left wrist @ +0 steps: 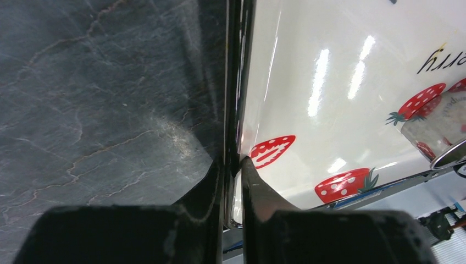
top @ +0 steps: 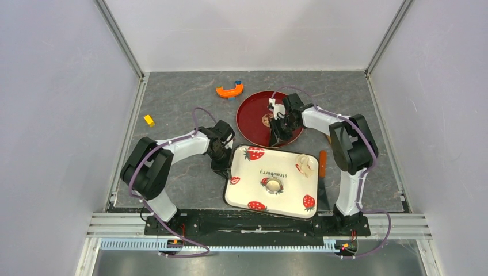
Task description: Roll out the dumpling wrappers from the dough
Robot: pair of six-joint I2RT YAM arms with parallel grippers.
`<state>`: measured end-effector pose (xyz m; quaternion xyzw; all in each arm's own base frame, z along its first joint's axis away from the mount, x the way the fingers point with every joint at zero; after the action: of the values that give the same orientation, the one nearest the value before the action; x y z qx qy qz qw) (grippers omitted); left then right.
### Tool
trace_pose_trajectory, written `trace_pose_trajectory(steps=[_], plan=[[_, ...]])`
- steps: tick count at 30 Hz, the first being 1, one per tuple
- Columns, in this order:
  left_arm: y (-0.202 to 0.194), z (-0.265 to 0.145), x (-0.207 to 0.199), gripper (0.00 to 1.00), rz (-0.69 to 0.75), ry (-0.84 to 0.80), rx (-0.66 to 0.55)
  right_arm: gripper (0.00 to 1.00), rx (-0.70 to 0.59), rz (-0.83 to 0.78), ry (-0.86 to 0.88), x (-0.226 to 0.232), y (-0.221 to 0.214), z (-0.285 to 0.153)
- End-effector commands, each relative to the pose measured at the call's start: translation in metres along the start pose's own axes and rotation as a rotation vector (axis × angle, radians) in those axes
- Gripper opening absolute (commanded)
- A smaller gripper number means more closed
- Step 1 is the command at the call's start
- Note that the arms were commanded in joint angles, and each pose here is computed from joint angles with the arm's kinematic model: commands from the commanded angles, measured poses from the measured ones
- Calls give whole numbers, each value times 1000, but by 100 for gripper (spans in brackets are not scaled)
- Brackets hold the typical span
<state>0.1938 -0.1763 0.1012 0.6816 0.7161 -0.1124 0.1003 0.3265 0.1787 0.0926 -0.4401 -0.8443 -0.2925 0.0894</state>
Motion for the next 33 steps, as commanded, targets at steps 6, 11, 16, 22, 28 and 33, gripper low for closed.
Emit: trace_pose_trajectory(steps=[6, 11, 16, 22, 28, 33], plan=[[-4, 16, 9, 2, -20, 66, -6, 24, 102, -7, 52, 31, -29, -15], [-5, 15, 9, 2, -16, 67, -10, 37, 10, -48, 15, 35, 0, -30], [-4, 15, 9, 2, -10, 71, -19, 62, -112, -111, -68, 44, 31, -61], [-2, 15, 10, 2, -5, 82, -32, 82, -170, -133, -111, 53, 26, -86], [-5, 19, 9, 2, -55, 54, -36, 89, -160, -121, -118, 60, -4, -99], [-9, 21, 10, 2, -160, 43, -54, 89, -132, -113, -100, 67, -29, -107]])
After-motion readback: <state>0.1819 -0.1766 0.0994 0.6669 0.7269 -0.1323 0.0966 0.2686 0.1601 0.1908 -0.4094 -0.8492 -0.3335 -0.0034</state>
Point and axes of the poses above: each gripper's point midway between its finger pads, its own z axis out along the fingers, its own x axis along the line the jaws close on, y = z × x, the point moved 9 cm from there along -z, back along the fingers, and after that the axes turned 11 degrees about -z, right-handed, at the moved point
